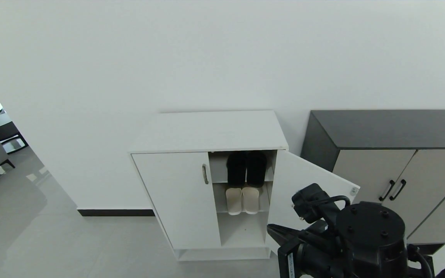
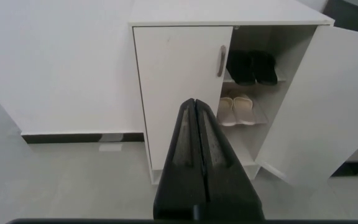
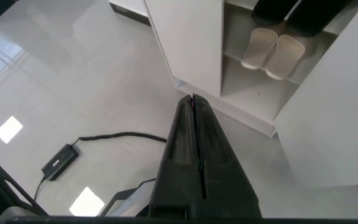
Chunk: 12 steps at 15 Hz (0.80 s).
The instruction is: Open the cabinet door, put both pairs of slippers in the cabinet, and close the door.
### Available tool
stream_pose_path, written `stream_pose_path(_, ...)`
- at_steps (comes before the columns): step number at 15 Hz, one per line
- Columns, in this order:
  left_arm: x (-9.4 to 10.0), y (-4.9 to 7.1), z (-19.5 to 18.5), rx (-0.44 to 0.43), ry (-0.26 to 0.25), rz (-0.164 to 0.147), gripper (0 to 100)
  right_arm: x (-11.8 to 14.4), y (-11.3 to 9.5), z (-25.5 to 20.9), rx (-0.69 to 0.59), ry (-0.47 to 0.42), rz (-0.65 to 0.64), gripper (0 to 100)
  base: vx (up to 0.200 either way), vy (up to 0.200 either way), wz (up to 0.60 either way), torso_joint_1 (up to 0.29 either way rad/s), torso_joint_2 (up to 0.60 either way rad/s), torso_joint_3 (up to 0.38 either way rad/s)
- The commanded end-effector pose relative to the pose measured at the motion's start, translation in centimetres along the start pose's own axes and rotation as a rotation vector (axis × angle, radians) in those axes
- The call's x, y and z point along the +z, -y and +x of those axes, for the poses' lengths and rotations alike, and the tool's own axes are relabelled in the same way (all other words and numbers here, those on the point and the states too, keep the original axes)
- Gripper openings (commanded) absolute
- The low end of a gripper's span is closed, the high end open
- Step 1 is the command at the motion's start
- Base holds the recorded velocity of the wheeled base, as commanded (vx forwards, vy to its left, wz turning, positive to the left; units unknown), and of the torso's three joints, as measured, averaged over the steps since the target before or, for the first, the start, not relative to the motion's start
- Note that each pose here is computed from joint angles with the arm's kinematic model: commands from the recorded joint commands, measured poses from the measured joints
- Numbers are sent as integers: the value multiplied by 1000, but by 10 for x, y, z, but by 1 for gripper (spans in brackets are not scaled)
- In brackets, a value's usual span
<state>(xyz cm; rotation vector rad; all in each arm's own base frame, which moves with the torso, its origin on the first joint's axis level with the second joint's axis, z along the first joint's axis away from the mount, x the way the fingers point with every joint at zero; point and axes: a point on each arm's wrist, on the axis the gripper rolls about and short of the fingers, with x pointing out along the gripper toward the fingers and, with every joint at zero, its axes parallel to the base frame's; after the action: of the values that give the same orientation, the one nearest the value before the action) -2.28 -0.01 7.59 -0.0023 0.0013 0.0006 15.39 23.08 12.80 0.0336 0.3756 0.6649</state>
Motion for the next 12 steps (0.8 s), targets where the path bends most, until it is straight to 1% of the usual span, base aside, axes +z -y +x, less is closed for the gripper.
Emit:
stream_pose_path(1, 0, 0, 0, -1, 1, -1, 0, -3, 1, 0, -1, -11, -5, 0, 0, 0, 0, 183, -364, -193)
stream_pose_path(4, 0, 0, 0, 1, 0, 1, 0, -6, 1, 0, -1, -20, -22, 0, 0, 0, 0, 167, -362, -183)
stream_pose_path(6, 0, 0, 0, 1, 0, 1, 0, -7, 1, 0, -1, -24, -24, 0, 0, 0, 0, 25, -43, -23)
stream_pose_path(9, 0, 0, 0, -1, 0, 1, 0, -8, 1, 0, -2, -27, -26, 0, -200, 0, 0, 19, -10, -2)
stream_pose_path(12, 0, 0, 0, -1, 1, 1, 0, -13, 3, -2, -9, -42, -78, 0, 0, 0, 0, 0, 0, 0)
